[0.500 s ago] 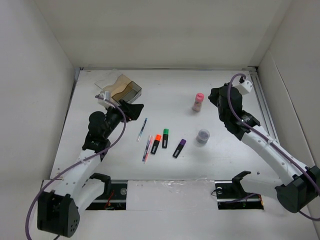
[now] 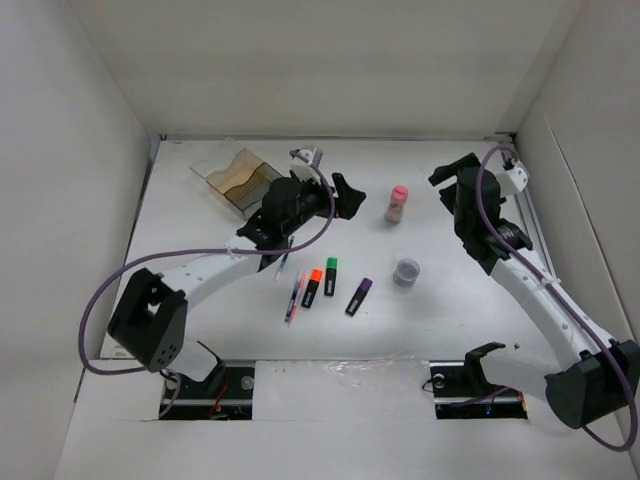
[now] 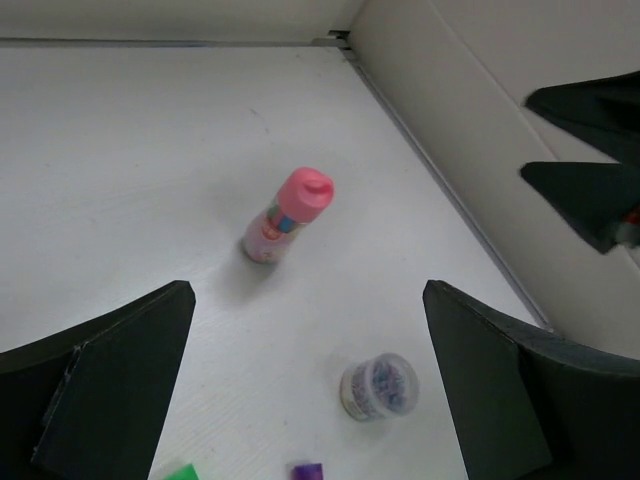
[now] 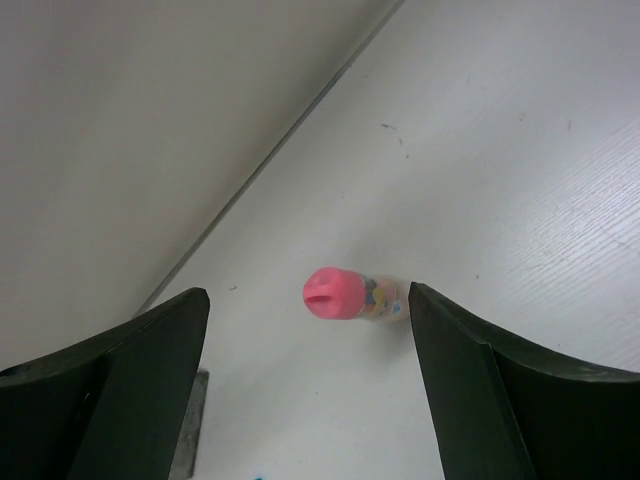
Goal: Sort the stationery into containers
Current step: Pick up the stationery from the center of the board, then place the stationery in the storage box, then pick up the stationery from the center of the board.
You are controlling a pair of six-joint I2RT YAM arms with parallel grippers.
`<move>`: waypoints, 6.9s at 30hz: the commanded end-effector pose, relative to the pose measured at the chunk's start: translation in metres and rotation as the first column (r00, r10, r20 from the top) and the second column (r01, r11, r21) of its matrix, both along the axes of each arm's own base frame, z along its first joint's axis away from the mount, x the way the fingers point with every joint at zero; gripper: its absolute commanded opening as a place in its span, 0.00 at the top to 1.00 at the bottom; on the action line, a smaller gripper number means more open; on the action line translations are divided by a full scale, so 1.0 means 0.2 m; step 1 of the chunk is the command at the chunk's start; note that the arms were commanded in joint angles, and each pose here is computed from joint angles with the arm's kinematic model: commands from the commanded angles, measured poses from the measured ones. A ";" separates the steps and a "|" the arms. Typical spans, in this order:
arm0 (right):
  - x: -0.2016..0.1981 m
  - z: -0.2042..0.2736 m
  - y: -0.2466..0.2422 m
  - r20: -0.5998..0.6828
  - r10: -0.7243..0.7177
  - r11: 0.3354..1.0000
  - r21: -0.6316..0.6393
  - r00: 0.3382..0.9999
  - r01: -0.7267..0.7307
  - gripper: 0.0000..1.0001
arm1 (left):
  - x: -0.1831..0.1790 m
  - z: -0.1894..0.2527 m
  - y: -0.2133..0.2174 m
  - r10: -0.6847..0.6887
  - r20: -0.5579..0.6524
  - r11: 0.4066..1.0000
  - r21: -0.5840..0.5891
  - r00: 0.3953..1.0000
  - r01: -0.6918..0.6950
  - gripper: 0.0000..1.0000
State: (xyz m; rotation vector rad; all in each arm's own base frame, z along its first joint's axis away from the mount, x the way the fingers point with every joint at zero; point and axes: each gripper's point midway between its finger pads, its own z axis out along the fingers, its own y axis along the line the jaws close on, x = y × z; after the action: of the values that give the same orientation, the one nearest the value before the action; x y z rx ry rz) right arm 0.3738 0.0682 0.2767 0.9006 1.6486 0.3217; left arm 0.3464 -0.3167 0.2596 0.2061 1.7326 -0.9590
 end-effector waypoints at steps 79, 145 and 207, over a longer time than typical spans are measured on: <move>-0.20 0.04 -0.03 0.157 0.197 0.951 0.209 0.968 -0.227 0.00 | 1.21 0.48 1.51 0.763 -0.005 0.645 0.084 0.647 -0.760 0.64; -0.23 0.08 0.07 0.206 0.296 0.921 0.198 0.933 -0.336 0.00 | 1.43 -0.05 1.62 0.809 0.084 0.525 0.343 0.582 -0.779 0.24; -0.35 0.18 -0.19 0.246 0.037 0.975 0.206 0.969 -0.089 0.01 | -0.44 -0.91 -0.84 -0.295 -0.138 0.773 0.547 0.946 0.321 0.13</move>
State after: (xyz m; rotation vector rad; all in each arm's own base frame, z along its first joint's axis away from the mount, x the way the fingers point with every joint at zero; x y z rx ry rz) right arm 0.3024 0.0287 0.2932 0.9657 1.4850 0.6073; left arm 0.2637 -0.4723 0.0779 0.8624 2.0344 -0.6116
